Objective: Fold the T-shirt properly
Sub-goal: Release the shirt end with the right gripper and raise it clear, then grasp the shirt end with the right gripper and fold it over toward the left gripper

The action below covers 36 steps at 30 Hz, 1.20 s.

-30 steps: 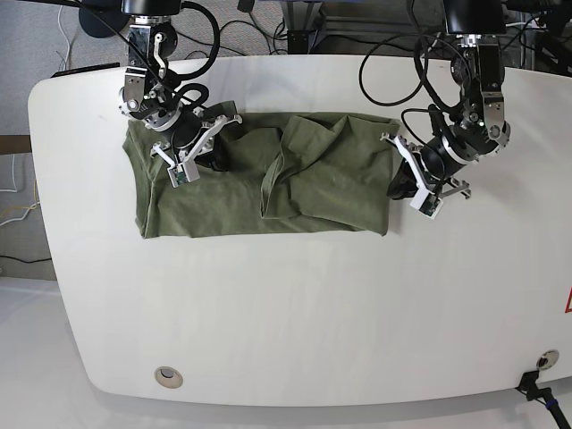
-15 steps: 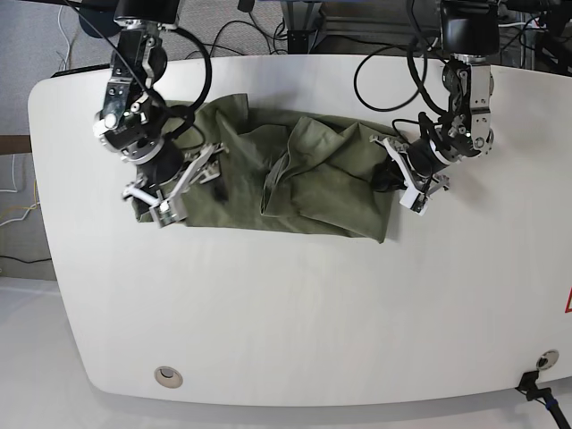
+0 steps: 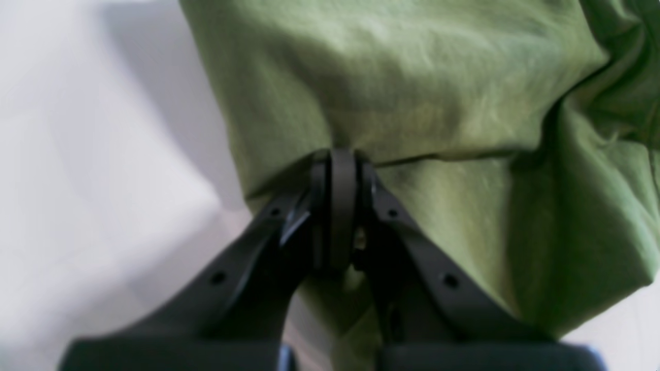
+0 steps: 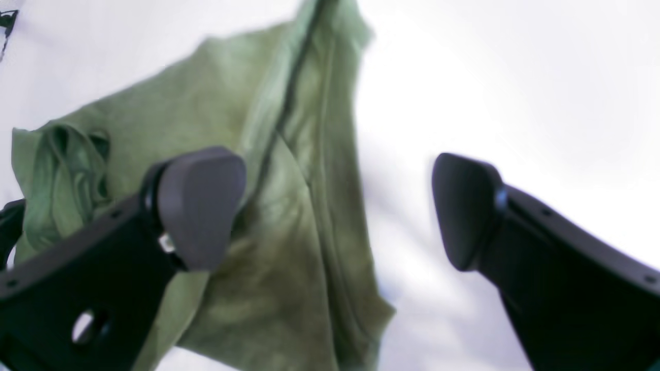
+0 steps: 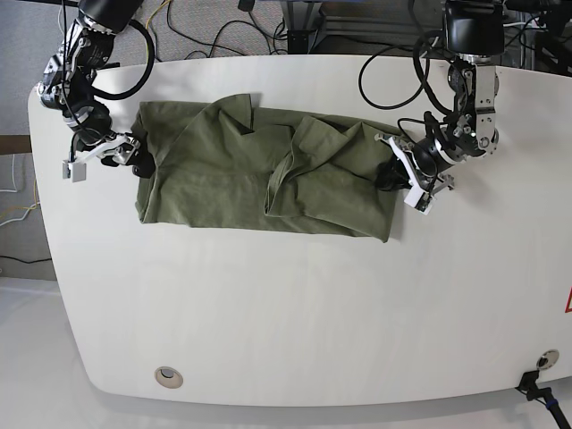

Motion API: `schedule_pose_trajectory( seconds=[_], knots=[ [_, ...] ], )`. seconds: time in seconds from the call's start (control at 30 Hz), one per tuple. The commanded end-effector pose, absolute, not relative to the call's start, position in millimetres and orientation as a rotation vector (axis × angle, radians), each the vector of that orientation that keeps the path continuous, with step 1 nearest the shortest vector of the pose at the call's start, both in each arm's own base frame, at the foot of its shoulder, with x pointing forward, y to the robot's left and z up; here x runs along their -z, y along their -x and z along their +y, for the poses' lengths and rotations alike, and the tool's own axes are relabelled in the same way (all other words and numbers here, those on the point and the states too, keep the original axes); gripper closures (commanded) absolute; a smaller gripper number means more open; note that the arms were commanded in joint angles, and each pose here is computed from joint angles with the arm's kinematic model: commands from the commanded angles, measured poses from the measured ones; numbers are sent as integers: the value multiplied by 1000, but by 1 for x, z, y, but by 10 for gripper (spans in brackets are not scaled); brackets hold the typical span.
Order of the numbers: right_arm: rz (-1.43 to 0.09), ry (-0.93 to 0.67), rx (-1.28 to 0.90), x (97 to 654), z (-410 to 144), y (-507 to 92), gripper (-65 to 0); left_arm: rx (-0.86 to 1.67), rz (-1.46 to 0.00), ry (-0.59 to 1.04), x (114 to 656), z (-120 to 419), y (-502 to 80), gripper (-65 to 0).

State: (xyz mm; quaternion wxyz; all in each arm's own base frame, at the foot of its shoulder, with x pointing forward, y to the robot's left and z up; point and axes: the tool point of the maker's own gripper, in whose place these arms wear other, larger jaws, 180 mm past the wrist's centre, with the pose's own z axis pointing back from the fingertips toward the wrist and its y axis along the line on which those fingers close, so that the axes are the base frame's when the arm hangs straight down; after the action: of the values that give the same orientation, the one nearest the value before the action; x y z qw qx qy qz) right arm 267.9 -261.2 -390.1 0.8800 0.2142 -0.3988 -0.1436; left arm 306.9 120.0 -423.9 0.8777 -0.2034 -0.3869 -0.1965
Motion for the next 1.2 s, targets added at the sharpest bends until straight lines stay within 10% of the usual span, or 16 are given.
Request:
schedule_pose_trajectory(
  seconds=[0.0,0.67,0.77,0.93,1.17],
  knots=[
    [-900,-462,290,374,-263,-279,-577,427,-775,379,428,129,-305,0],
    [-814,-613,229,396,-183,-279,-558,428,-779,378,426,129,-307,0],
    [-821,-615,227,394,-182,-282,-444,428,-779,378,426,129,-307,0],
    [-841,-607,213,387,-185,-291,0,428,-779,378,426,129,-307,0],
    [-843,-612,140,357,-147,-299,0,425,-778,375,427,130,-308,0]
  ],
)
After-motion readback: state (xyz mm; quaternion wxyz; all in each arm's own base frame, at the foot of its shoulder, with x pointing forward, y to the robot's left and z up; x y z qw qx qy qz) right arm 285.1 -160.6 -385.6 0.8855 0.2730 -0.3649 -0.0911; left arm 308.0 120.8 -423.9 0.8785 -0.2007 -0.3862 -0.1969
